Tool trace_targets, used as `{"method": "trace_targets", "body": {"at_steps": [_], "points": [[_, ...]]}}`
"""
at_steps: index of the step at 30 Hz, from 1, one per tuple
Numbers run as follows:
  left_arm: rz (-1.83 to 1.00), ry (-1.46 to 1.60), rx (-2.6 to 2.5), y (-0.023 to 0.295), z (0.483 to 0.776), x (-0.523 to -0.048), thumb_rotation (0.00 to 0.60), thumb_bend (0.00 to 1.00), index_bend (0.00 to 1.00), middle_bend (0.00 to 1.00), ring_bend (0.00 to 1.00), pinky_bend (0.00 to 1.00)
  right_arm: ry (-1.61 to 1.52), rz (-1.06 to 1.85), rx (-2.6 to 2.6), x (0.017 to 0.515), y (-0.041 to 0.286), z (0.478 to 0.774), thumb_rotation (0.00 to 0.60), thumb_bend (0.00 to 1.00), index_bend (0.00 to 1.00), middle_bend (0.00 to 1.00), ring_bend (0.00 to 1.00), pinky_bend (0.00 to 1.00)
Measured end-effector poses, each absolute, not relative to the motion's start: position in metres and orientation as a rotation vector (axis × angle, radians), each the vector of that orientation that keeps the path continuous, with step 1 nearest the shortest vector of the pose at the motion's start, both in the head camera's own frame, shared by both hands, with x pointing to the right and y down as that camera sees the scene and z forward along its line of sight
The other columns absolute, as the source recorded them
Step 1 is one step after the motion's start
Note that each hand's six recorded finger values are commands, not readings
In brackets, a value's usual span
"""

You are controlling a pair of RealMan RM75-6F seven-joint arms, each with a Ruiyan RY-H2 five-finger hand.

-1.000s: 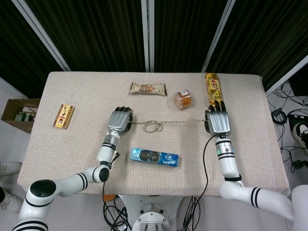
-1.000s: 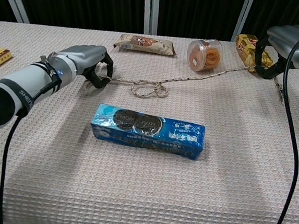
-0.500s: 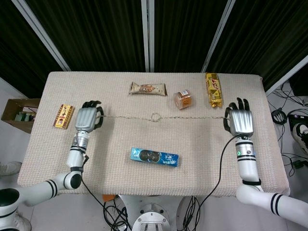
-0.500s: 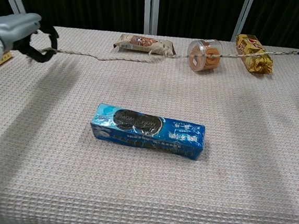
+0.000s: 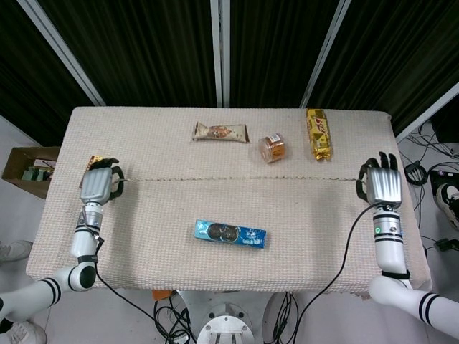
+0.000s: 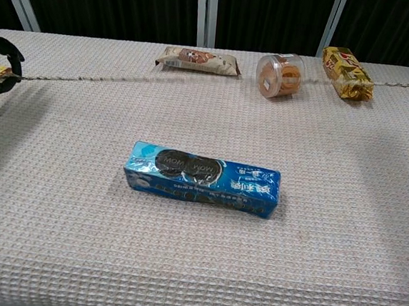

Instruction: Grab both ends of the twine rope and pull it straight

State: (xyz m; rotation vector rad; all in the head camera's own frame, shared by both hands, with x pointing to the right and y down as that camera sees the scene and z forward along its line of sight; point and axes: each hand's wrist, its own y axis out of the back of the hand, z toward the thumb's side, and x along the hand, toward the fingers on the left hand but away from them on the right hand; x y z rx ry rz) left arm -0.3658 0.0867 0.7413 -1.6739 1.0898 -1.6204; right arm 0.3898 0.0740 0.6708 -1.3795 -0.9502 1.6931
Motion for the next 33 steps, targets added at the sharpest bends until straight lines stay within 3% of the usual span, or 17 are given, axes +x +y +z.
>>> {"method": "trace_targets", "body": {"at_steps": [12,24,33], "points": [[-1.663,1.004,-1.668,0.086,0.762,-0.364,0.6,0.52,0.61,0.22,0.14,0.16,-0.793,1.698,-1.35,0.39,0.085,0.705,0.6,0.48,0.62,0.3,0.06,0.08],[-1.69,0.942,-1.654,0.086,0.777,-0.359,0.6,0.49,0.57,0.22,0.14,0.16,-0.688,1.625,-1.312,0.38,0.091,0.736,0.6,0.42,0.55,0.27,0.06,0.08],[-1.684,0.932,-1.637,0.092,0.778,-0.36,0.6,0.43,0.41,0.2,0.14,0.16,-0.681,1.637,-1.323,0.376,0.1,0.749,0.6,0.33,0.33,0.21,0.02,0.05]]}}
